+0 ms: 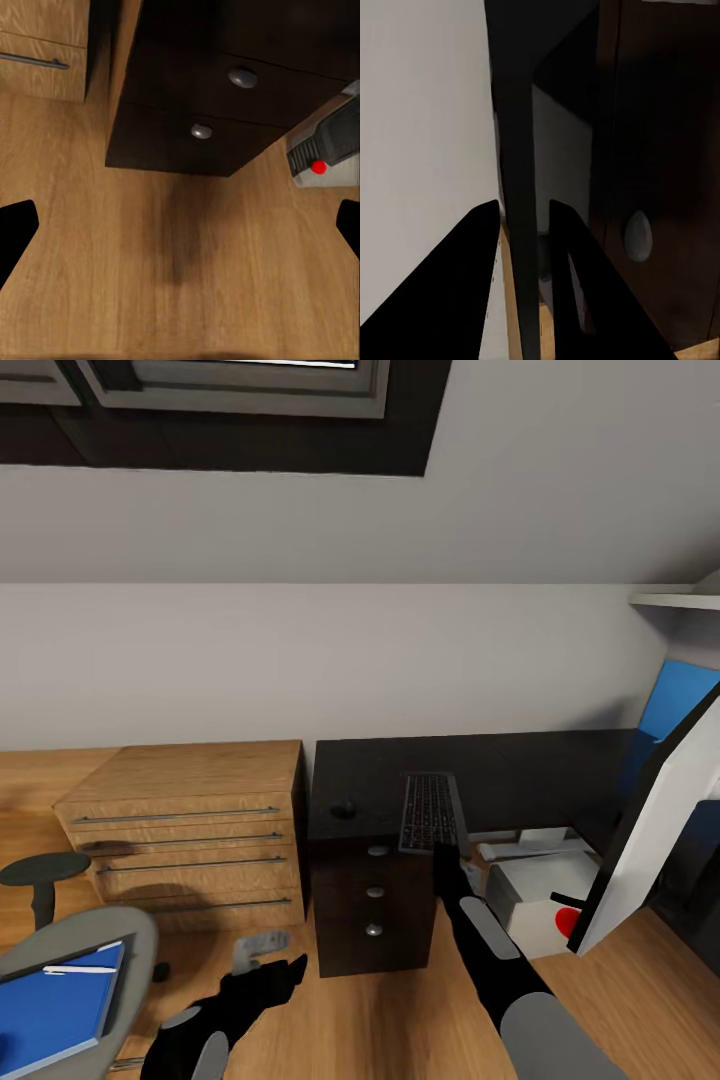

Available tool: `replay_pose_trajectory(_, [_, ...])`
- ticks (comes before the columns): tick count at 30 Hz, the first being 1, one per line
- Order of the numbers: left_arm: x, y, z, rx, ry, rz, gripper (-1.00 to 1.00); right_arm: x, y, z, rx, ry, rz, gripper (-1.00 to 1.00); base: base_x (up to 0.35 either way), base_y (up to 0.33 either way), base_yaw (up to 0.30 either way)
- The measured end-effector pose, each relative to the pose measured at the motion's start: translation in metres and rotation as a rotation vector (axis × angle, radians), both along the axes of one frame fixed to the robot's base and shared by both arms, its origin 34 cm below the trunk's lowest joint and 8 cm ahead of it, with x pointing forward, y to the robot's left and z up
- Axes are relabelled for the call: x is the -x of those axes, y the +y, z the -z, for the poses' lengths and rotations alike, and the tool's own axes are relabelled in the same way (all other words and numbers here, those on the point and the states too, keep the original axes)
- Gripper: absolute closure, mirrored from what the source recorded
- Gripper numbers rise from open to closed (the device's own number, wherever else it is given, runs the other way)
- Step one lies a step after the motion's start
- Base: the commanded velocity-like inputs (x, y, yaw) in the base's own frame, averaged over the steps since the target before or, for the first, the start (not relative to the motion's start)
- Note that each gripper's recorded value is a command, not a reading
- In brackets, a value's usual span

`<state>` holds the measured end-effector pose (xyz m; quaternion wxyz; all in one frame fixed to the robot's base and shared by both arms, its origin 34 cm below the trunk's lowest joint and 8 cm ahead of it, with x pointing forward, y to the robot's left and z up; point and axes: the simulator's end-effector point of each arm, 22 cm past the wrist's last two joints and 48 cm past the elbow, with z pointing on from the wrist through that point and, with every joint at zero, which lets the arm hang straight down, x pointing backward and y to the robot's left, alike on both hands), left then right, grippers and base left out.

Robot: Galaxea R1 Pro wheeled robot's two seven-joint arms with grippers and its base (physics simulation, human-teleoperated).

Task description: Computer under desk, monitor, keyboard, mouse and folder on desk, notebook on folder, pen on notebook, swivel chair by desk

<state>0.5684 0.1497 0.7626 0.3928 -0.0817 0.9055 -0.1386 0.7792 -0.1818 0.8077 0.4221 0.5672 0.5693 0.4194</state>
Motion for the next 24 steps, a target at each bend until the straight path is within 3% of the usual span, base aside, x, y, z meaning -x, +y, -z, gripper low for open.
replay_pose_trajectory(8, [-0.002, 0.040, 0.002, -0.007, 0.006, -0.074, -1.00, 0.000, -0.007, 0.000, -0.010, -0.002, 0.019, 1.00, 0.085, 0.015, 0.000])
replay_pose_trajectory(24, [-0.002, 0.039, 0.003, -0.008, 0.008, -0.071, -1.00, 0.000, 0.005, 0.000, -0.030, -0.005, -0.031, 1.00, 0.099, 0.012, 0.000])
